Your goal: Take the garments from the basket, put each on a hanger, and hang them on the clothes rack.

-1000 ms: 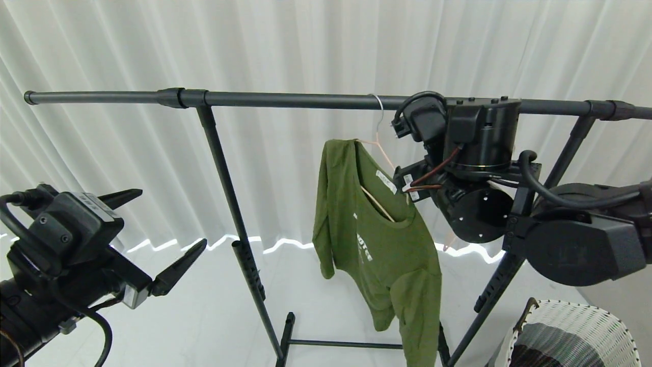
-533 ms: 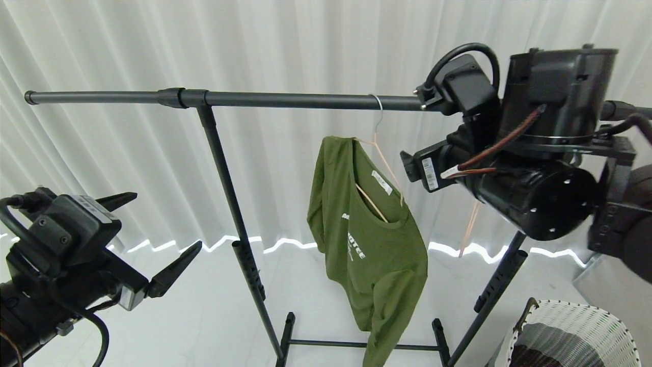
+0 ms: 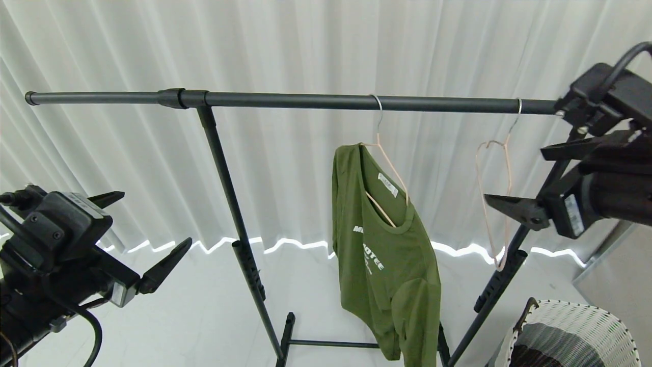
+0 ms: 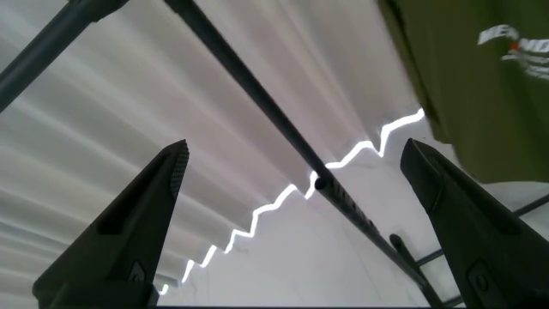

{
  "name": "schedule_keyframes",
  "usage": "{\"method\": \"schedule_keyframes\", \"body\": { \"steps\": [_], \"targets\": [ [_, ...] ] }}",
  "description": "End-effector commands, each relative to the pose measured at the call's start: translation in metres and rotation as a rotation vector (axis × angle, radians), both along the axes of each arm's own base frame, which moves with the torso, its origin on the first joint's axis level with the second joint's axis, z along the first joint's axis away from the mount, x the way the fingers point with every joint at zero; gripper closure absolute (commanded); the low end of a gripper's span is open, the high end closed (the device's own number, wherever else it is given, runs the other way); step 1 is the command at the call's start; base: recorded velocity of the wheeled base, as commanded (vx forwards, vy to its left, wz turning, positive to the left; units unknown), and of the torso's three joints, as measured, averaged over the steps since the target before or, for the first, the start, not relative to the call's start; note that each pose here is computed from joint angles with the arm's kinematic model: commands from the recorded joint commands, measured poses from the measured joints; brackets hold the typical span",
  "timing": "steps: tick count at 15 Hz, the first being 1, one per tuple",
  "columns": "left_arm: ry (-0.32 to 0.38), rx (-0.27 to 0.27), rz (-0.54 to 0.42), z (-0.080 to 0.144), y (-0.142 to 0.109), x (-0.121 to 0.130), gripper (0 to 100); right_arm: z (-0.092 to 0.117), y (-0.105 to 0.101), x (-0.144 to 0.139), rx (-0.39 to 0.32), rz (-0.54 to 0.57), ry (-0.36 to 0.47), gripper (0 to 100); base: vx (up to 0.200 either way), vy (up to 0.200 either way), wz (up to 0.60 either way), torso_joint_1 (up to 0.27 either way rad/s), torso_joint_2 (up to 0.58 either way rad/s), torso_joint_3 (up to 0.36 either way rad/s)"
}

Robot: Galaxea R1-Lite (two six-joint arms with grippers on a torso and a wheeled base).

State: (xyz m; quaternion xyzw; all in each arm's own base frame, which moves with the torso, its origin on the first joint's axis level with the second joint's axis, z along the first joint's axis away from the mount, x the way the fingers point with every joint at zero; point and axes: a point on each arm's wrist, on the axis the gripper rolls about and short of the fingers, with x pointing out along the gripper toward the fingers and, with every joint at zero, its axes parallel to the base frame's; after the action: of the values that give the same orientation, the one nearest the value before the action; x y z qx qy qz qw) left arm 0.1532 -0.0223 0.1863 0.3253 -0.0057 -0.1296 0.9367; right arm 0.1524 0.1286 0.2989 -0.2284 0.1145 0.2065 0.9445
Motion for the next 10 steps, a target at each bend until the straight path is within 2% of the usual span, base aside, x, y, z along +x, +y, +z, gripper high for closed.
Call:
{"method": "schedule_keyframes", "body": {
  "steps": [1, 3, 7, 10],
  "targets": [
    [-0.002, 0.0, 0.027, 0.0, 0.004, 0.0, 0, -0.002, -0.045, -0.01, -0.023, -0.144, -0.017, 0, 0.0, 0.0, 0.0, 0.0, 0.0, 0.0],
    [-0.006, 0.002, 0.05, 0.001, 0.008, 0.0, 0, -0.015, -0.065, -0.009, -0.097, -0.236, -0.025, 0, 0.0, 0.0, 0.0, 0.0, 0.0, 0.0],
    [-0.004, 0.0, 0.073, 0.0, 0.011, 0.0, 0, -0.034, -0.08, -0.004, -0.117, -0.322, -0.084, 0, -0.2, 0.0, 0.0, 0.011, 0.0, 0.002],
    [0.002, 0.001, 0.079, -0.004, 0.012, -0.006, 0, -0.04, -0.088, -0.004, -0.137, -0.362, -0.1, 0, -0.2, 0.0, 0.0, -0.006, 0.0, 0.009]
  ]
}}
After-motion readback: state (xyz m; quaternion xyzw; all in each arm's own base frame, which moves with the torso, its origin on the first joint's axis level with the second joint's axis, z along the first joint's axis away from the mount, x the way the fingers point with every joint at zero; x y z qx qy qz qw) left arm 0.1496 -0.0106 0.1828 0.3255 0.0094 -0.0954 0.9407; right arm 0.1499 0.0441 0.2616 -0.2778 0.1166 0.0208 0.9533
